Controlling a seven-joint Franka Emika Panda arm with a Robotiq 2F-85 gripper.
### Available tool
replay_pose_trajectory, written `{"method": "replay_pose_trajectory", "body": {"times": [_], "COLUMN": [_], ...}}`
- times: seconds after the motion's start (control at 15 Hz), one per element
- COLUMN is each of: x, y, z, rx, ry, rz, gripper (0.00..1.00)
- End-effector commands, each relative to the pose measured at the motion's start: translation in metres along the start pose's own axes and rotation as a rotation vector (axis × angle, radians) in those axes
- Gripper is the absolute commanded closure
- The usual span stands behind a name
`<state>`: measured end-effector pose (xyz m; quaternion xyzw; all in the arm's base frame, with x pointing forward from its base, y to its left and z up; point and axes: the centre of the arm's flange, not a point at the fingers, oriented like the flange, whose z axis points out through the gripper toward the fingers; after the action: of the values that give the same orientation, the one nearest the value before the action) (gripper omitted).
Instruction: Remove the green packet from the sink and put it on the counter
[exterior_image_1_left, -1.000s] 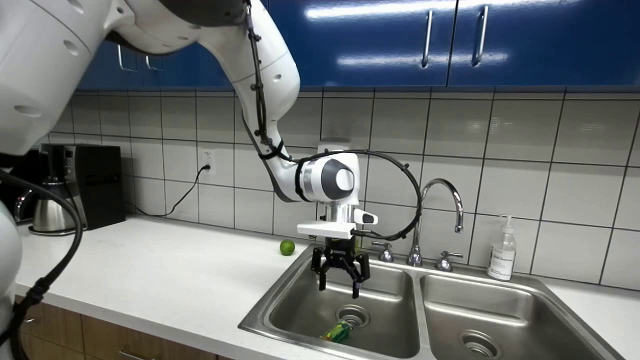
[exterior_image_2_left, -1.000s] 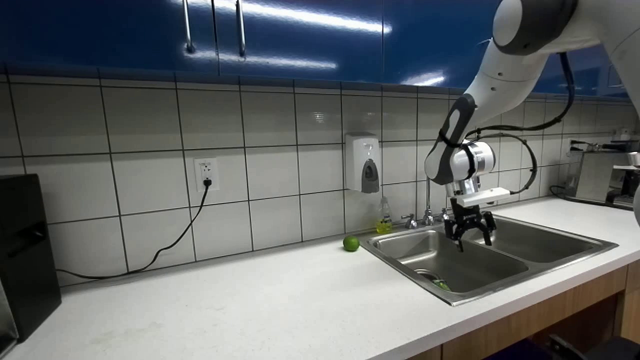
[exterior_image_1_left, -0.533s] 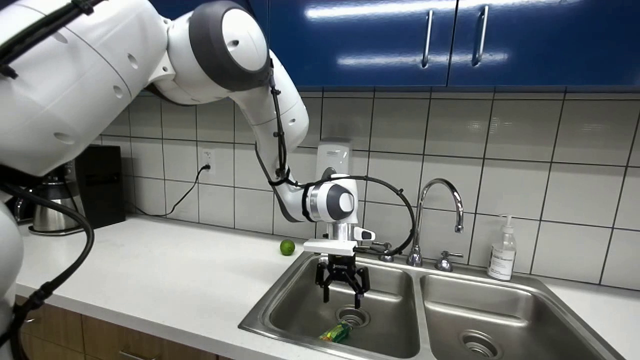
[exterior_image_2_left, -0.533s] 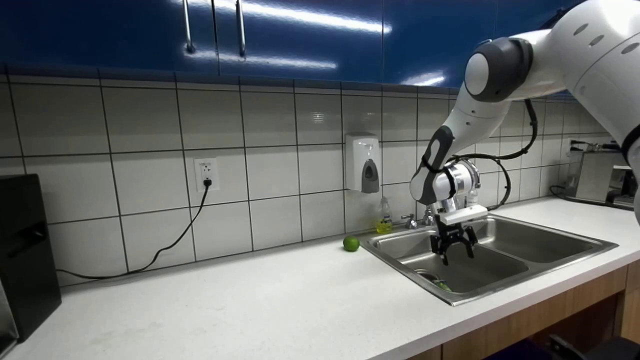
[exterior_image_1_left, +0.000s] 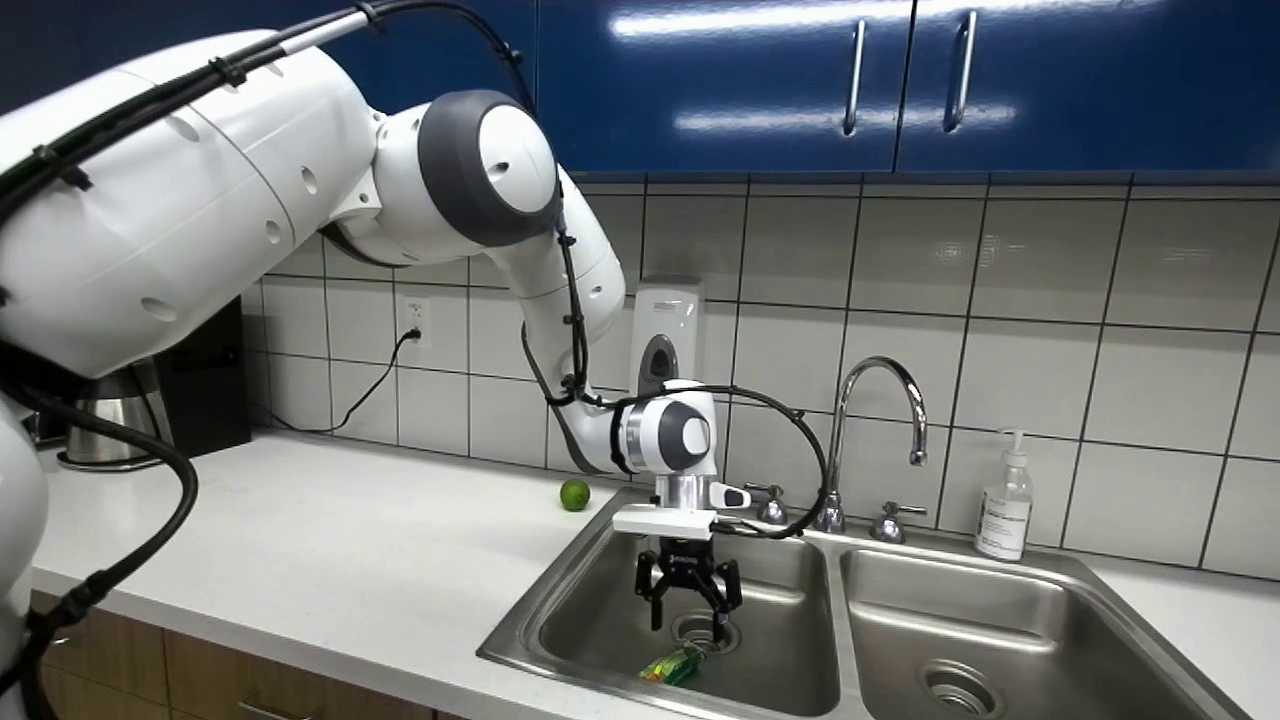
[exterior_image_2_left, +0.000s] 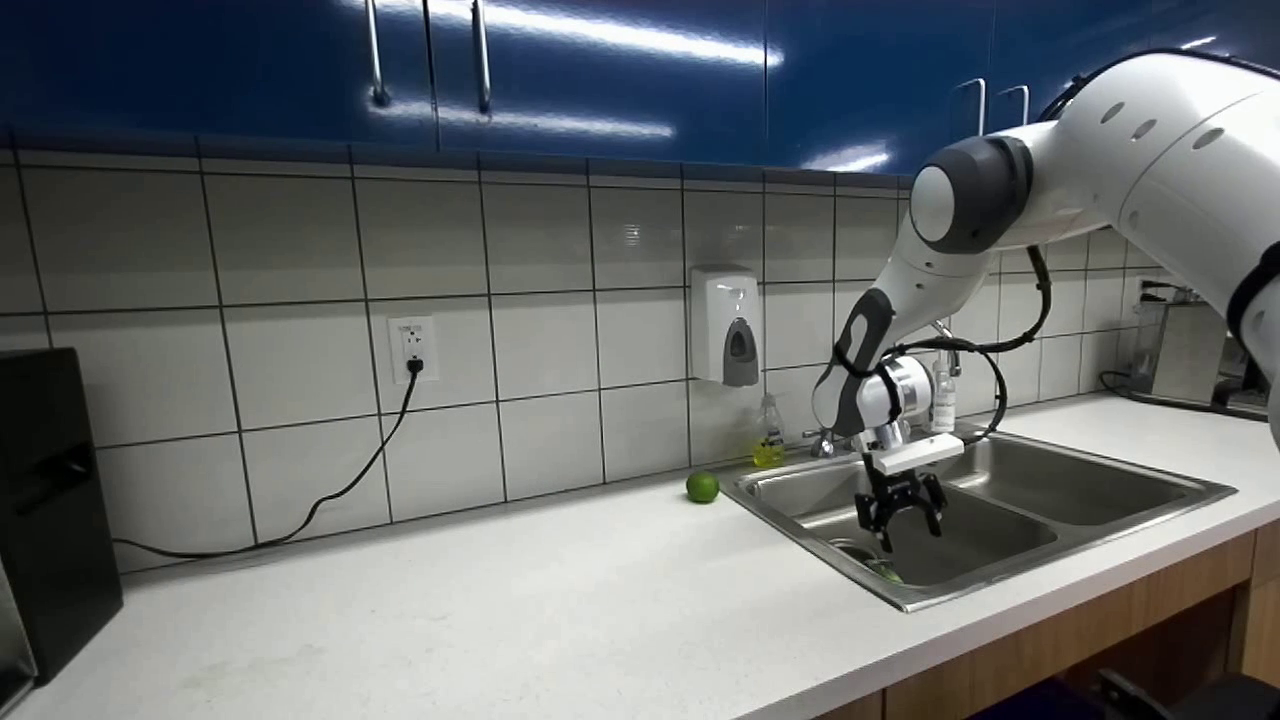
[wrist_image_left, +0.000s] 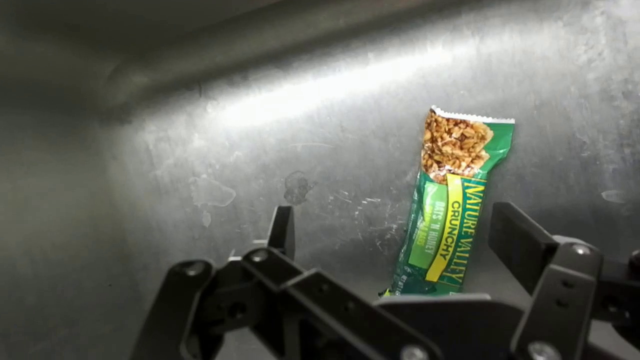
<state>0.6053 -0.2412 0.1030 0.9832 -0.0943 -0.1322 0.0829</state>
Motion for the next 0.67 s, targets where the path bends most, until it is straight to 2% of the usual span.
{"method": "replay_pose_trajectory", "body": {"times": [0.0,0.33,0.6], "x": [0.0006,0.0011,-0.0001], "y": [0.0002,0.0004,0.0003], "z": [-0.0010,-0.0020,0.0046], "rx": [0.000,0.000,0.013], "ry": [0.001,0.001,0.007], "rz": [0.001,0.002,0.084], "gripper": [0.00,0.00,0.00]}}
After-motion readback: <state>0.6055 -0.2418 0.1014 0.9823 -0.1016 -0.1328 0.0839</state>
